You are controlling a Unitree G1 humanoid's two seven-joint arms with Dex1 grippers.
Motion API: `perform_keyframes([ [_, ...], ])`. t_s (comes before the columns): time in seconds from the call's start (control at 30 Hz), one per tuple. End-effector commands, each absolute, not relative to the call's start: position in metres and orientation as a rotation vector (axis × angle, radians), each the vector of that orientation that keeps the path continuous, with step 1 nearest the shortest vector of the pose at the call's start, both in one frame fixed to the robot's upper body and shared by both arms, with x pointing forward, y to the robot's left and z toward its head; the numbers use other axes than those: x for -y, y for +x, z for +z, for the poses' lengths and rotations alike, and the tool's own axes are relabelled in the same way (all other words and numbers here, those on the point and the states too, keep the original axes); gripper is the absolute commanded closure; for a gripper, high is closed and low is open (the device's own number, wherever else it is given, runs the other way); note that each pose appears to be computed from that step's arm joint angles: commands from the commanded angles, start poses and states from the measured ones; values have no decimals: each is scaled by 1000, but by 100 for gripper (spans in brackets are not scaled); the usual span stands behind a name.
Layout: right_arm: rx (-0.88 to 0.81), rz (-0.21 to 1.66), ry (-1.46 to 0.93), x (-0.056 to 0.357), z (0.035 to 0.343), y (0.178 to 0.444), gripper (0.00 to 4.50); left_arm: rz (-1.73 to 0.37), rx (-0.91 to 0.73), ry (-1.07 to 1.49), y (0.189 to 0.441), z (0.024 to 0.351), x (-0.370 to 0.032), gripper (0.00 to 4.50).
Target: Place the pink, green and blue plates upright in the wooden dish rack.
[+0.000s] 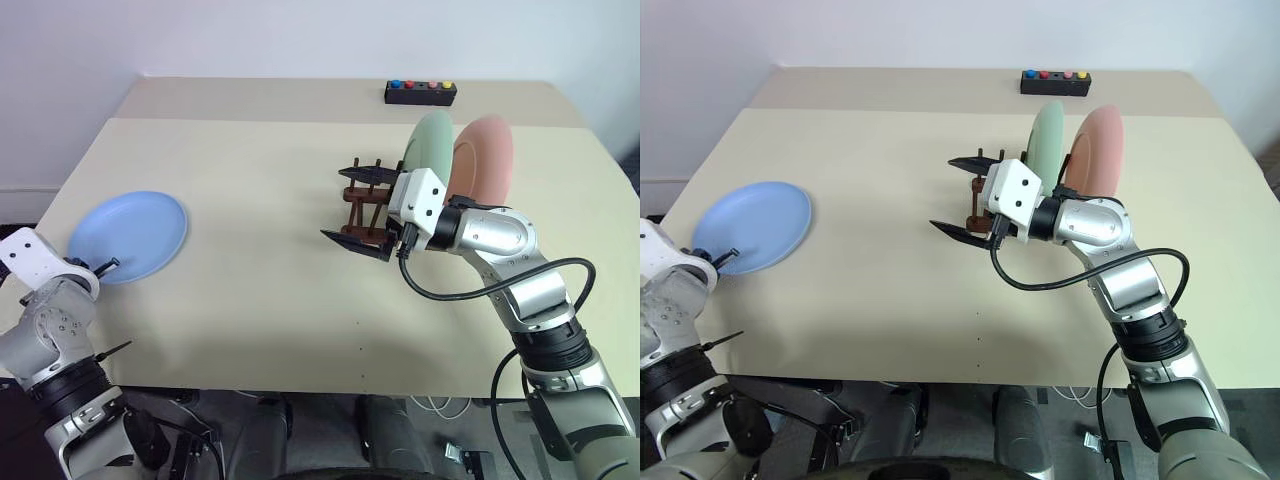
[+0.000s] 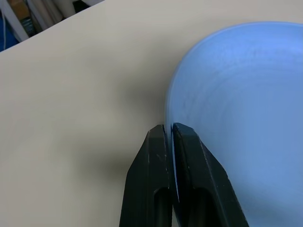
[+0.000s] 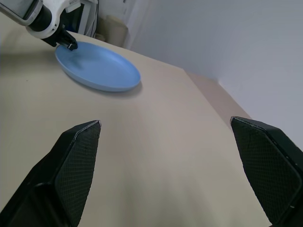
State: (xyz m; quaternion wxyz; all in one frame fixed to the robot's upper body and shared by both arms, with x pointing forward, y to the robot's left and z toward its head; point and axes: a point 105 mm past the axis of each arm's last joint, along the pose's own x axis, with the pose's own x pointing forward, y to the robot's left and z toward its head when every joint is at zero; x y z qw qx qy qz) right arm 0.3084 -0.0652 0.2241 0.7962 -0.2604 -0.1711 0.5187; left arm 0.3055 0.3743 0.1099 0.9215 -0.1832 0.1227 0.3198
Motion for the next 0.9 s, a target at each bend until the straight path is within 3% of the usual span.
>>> perform_keyframes([
  [0.03,436,1091,-588,67,238,306,0,515,-59,-351,327,150,-350,445],
  [0.2,481,1029,-684,68,241,314,0,136,224,-29,355,230,-250,445],
  [0.47,564,949,-917,64,234,322,0,-79,417,62,357,274,-160,445],
  [0.9,641,889,-1050,51,229,329,0,-229,497,-2,346,298,-108,445],
])
